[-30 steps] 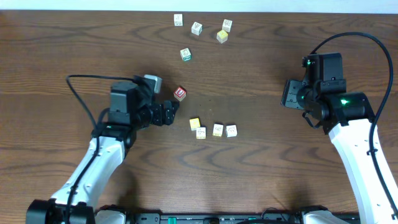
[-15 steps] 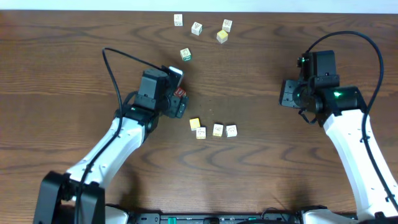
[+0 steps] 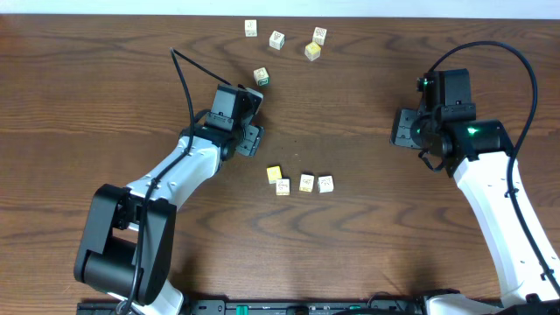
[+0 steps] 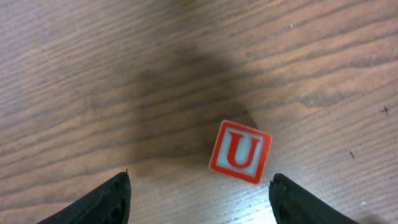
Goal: Lift 5 blocks
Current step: 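Move the left gripper over the red U block, then close the left gripper on the red U block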
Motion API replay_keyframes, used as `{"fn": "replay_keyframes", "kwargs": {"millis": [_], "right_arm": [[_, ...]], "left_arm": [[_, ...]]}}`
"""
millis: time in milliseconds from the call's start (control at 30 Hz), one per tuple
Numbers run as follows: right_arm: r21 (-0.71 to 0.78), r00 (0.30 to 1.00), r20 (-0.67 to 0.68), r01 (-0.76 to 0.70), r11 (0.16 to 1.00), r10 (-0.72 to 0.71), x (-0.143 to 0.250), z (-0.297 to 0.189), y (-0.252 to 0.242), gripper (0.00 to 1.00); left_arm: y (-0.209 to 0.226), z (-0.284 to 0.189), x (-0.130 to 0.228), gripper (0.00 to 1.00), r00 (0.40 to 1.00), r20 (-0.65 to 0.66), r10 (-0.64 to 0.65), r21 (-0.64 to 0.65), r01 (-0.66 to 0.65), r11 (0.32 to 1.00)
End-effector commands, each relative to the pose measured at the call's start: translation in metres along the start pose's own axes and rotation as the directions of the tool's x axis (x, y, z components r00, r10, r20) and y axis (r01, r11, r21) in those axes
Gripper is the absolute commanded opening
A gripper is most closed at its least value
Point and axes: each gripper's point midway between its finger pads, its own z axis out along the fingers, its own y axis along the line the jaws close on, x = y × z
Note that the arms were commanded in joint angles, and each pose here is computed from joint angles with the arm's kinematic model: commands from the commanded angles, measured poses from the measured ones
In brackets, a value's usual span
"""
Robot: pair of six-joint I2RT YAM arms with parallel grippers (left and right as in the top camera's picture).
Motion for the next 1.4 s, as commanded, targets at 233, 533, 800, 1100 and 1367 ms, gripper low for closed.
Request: {"fn": "replay_keyframes", "kwargs": {"millis": [233,533,800,1100,1367], "right_arm": [[0.007,1.0,-0.004,-0.001,1.0,0.001,0.001,0.003,-0.003,0.59],[0.007,1.0,-0.004,-0.001,1.0,0.001,0.001,0.004,-0.003,0.59],[0.007,1.0,-0.001,-0.001,1.0,0.001,0.0,0.004,-0.003,0.58],[0.005,1.0,0.006,-0.002,1.0,0.002,-0.001,0.004,-0.003,0.59],[0.002,1.0,0.013,-0.003,1.0,0.003,-0.003,0.004,-0.002,0.58]], "left_arm": [[-0.02,-0.006,-0.007,0.72,1.0,0.008,0.023,0.122,-0.024,0.992],[-0.026,-0.005,-0.007,0.72,0.998,0.018,0.068,0.156,-0.07,0.985],[-0.027,0.013,-0.008,0.72,0.997,0.03,0.067,0.153,-0.071,0.986],[-0.027,0.026,-0.001,0.56,0.998,0.011,0.068,0.154,-0.069,0.986],[-0.027,0.026,-0.003,0.48,0.998,0.019,0.067,0.152,-0.069,0.986]]}}
